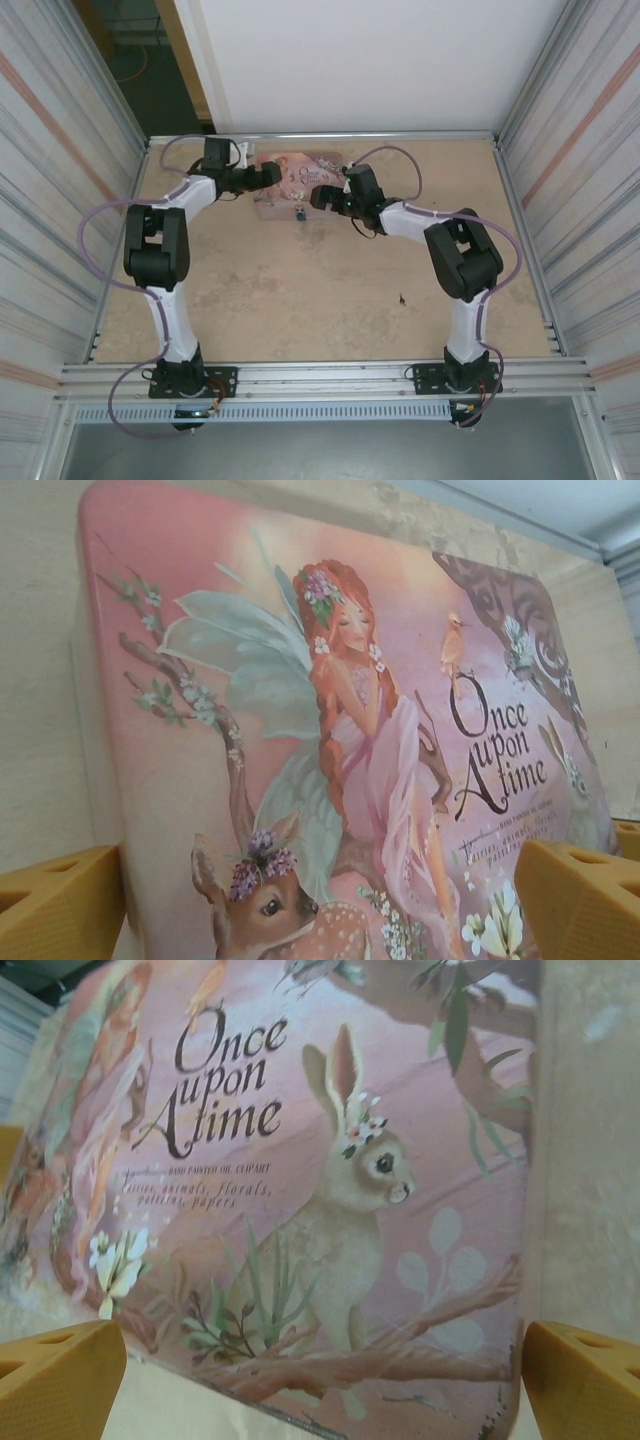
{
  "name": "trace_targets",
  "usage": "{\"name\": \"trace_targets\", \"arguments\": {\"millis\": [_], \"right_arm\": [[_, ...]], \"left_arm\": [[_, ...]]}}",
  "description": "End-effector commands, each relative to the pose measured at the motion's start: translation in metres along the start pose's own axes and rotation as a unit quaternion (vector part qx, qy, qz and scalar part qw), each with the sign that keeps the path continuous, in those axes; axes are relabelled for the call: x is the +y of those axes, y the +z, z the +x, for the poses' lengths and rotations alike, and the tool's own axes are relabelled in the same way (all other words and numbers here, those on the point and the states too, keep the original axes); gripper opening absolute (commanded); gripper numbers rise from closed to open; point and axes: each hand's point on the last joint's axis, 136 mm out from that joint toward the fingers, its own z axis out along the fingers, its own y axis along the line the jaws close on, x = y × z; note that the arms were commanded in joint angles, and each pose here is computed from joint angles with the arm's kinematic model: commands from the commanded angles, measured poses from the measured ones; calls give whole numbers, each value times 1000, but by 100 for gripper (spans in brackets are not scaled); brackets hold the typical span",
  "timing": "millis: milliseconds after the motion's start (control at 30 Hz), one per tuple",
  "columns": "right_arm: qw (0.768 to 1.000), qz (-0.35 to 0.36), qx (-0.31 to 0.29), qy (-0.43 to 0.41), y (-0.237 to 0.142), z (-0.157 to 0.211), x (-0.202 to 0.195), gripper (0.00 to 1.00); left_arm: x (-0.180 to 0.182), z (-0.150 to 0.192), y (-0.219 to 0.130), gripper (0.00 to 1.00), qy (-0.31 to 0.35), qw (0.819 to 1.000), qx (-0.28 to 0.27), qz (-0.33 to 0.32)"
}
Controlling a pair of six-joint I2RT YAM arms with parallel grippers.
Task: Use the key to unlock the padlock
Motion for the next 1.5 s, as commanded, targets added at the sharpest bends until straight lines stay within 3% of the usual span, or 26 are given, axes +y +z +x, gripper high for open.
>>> {"name": "trace_targets", "arguments": {"millis": [0,367,600,800,1033,1300,1467], "right_arm": [[998,-58,8,-27,-26,15,44,99],[1000,7,9,-2,-81,55,10,100],[996,87,-3,-5,-107,53,-19,99],[987,160,10,-20,-139,54,-43,99],[969,226,99,-33,-198,82,-80,97],[937,246,247,-27,-246,137,-109,81],[926,239,294,-10,-247,157,-120,66]], "left_arm": [[-60,25,3,98,38,996,36,71],[-85,64,16,99,44,994,67,69],[-77,49,6,99,43,997,46,34],[-66,25,-25,99,43,999,13,0],[-73,32,-77,99,62,998,-28,-14],[-78,97,-117,99,53,998,-39,-11],[-73,132,-134,99,26,999,-44,-8]]}}
